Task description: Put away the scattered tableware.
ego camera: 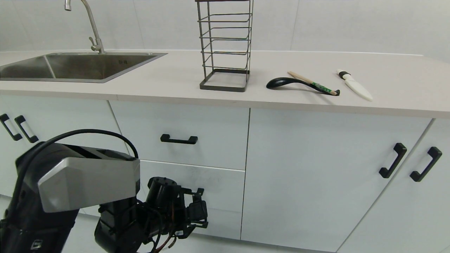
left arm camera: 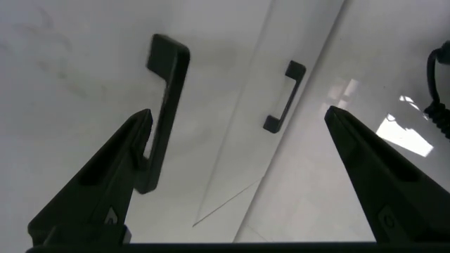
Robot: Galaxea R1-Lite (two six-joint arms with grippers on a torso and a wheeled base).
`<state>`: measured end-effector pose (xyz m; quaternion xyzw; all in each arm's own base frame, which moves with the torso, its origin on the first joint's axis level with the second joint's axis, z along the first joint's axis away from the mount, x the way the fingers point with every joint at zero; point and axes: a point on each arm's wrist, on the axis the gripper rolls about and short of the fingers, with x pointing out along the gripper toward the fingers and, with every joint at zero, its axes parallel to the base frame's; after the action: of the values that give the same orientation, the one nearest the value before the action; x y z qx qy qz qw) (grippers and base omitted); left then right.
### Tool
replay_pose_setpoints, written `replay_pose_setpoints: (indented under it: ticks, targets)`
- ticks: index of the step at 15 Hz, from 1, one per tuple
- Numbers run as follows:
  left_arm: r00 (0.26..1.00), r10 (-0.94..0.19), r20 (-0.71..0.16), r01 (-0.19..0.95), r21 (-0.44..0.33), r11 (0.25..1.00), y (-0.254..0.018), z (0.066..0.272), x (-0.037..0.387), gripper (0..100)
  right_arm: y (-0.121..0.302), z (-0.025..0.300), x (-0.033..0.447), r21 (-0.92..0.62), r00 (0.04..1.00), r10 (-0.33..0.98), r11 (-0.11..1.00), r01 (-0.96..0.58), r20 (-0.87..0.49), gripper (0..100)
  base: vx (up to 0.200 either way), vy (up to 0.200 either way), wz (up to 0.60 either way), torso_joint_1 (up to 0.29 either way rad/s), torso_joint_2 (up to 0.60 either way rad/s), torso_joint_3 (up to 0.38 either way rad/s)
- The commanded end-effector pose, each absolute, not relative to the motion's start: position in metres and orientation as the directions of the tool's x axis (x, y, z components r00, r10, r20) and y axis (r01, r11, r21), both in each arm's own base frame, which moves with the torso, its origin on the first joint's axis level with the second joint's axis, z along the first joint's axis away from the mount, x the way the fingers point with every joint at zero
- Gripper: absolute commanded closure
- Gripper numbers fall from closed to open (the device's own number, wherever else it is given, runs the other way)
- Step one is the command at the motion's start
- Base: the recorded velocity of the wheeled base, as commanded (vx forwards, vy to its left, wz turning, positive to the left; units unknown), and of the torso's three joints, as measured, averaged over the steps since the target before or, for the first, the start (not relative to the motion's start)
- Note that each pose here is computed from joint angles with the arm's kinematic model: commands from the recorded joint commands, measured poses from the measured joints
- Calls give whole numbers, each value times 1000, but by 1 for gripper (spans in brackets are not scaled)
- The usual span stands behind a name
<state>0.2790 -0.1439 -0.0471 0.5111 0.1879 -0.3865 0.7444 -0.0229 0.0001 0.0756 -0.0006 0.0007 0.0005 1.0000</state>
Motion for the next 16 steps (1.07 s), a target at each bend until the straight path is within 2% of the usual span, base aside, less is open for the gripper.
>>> replay_pose_setpoints:
  ticks: [1,7,16]
  targets:
    - [626,-381,-681,772,612,174,-147,-49,285,0,0,76,-23,-2,1000,2,1000,-2,-3,100,0,0,0,0,0,0]
    - [635,-371,-677,766,615,188,-148,-59,299,0,0,76,-23,-2,1000,2,1000,-2,-3,100,0,0,0,0,0,0]
    - [578,-349,-738,812,562,156,-140,-64,278,0,0,76,-23,-2,1000,2,1000,-2,-3,100,0,0,0,0,0,0]
